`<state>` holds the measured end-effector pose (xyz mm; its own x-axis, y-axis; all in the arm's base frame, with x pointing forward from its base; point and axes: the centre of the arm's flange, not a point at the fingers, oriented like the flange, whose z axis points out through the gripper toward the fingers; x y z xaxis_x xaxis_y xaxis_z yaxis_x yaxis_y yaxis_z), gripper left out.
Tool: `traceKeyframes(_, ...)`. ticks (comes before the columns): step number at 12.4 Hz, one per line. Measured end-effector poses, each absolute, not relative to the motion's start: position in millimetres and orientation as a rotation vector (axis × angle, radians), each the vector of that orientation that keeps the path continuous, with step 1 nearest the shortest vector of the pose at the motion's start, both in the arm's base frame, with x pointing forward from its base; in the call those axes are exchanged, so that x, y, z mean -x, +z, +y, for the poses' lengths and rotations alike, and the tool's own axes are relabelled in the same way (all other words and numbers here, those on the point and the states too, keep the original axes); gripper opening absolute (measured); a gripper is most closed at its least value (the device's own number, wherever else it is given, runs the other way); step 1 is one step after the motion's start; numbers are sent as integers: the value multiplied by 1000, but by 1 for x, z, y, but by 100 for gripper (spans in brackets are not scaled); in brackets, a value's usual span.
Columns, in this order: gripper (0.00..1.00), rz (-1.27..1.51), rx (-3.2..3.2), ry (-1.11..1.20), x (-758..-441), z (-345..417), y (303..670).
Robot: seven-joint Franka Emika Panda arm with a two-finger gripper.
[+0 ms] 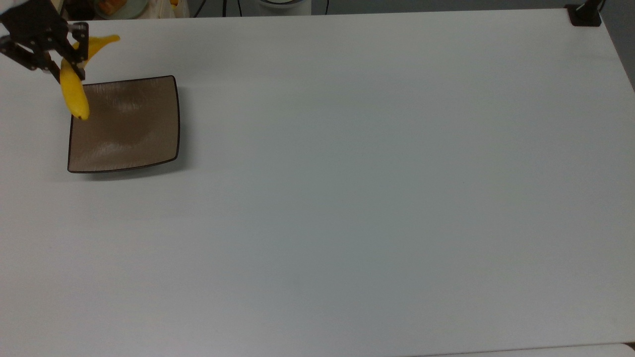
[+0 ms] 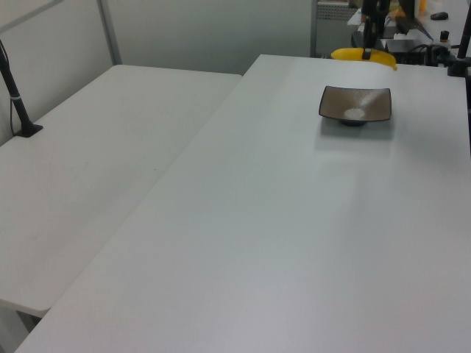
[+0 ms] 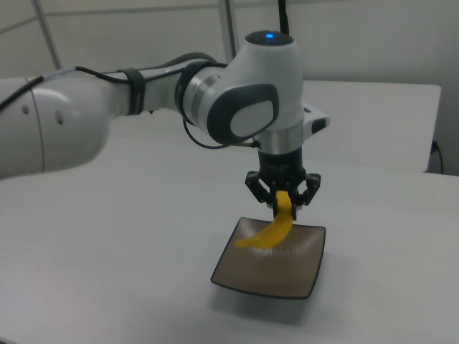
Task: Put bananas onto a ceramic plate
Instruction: 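Lower the banana onto the plate surface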
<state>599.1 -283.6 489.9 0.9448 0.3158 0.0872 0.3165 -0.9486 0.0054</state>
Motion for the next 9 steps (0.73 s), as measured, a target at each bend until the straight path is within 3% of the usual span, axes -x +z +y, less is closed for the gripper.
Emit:
traceKeyframes(5, 33, -504, 3059, -152, -621, -278, 419)
traceKeyframes(9, 33, -521, 3029, -108, -629, -267, 392)
